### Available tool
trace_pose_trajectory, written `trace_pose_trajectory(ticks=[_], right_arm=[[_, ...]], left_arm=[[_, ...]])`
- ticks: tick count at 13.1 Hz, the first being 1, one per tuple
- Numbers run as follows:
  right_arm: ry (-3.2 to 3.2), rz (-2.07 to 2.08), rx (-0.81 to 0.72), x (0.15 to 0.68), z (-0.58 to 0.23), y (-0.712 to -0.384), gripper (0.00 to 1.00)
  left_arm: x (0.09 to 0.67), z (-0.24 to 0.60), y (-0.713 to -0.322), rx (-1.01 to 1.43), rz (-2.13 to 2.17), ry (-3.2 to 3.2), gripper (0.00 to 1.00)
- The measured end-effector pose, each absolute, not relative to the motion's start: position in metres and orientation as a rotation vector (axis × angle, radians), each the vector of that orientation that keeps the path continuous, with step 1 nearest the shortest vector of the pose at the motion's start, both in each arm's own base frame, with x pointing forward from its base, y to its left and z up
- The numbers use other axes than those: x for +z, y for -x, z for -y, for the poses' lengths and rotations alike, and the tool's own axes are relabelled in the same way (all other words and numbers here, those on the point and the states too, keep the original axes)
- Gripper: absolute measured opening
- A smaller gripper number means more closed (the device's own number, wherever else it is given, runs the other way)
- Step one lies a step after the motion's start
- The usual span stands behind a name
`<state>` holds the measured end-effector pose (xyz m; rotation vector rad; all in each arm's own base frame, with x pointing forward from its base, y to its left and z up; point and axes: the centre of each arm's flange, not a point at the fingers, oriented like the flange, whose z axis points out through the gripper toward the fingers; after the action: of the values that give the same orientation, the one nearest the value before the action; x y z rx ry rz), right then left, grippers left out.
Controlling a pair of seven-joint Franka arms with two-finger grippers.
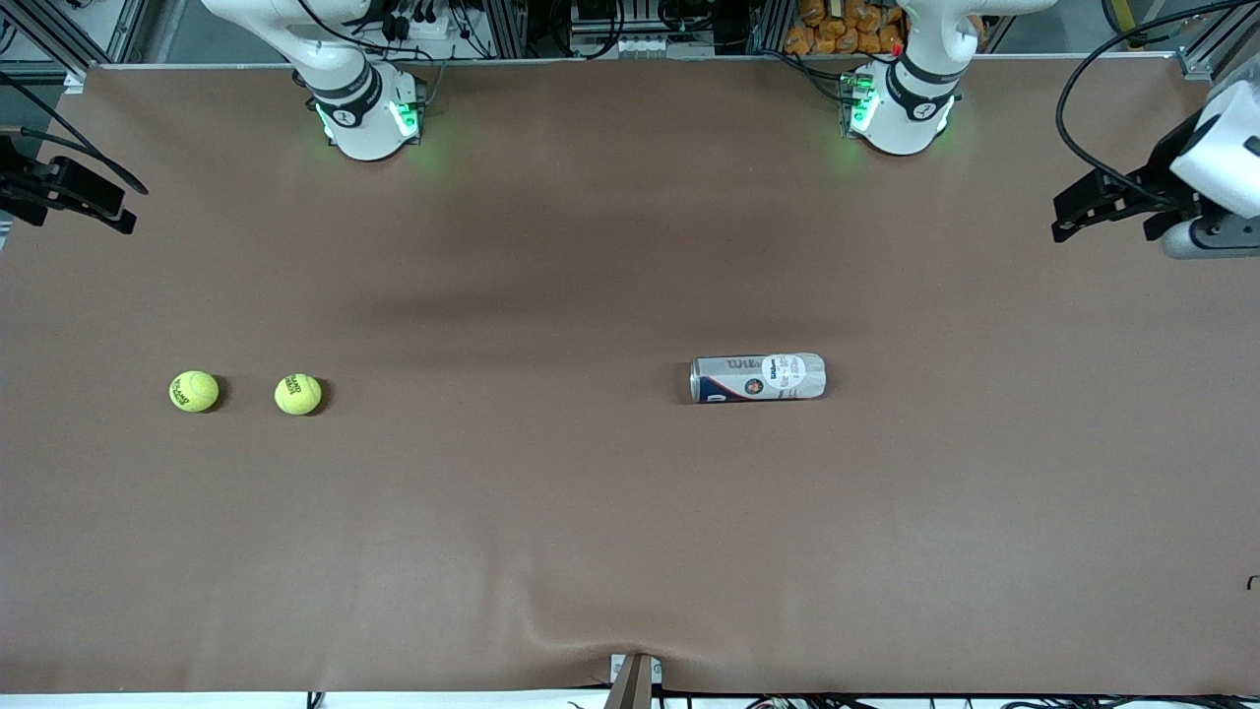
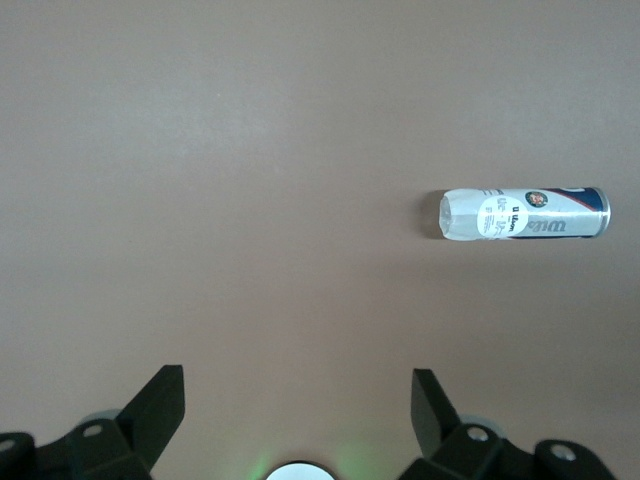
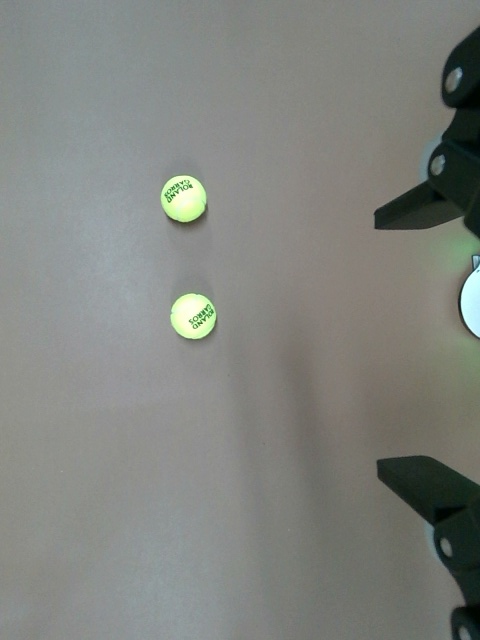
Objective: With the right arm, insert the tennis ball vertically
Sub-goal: 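Reach the left gripper down to the clear Wilson tube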
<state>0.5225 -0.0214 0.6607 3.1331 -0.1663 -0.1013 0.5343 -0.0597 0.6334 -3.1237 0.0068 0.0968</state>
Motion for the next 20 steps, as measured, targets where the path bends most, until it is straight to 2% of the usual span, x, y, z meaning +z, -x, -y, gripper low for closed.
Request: trace_pose_trajectory(ticks=[6, 11, 15, 20], right_arm=[[-3.134, 0.168, -0.081, 0.662, 0.022, -0.524, 1.0], [-3.134, 0.178, -0.069, 0.66, 0.025, -0.527, 1.0], [-3.133, 0.185, -0.072, 0.66, 0.028, -0.527, 1.0], [-3.133, 0.185, -0.079, 0.66, 0.028, -0.526, 1.0]], left_arm=[[0.568, 0.162, -0.546, 0.267, -0.286, 3.064, 1.0], [0.482, 0.276, -0.532, 0.384, -0.593, 2.81, 1.0], [0.416, 0.309, -0.535, 0.474, -0.706, 2.75, 1.0], [0.364, 0.352, -0.529, 0.468, -1.128, 2.516, 1.0]])
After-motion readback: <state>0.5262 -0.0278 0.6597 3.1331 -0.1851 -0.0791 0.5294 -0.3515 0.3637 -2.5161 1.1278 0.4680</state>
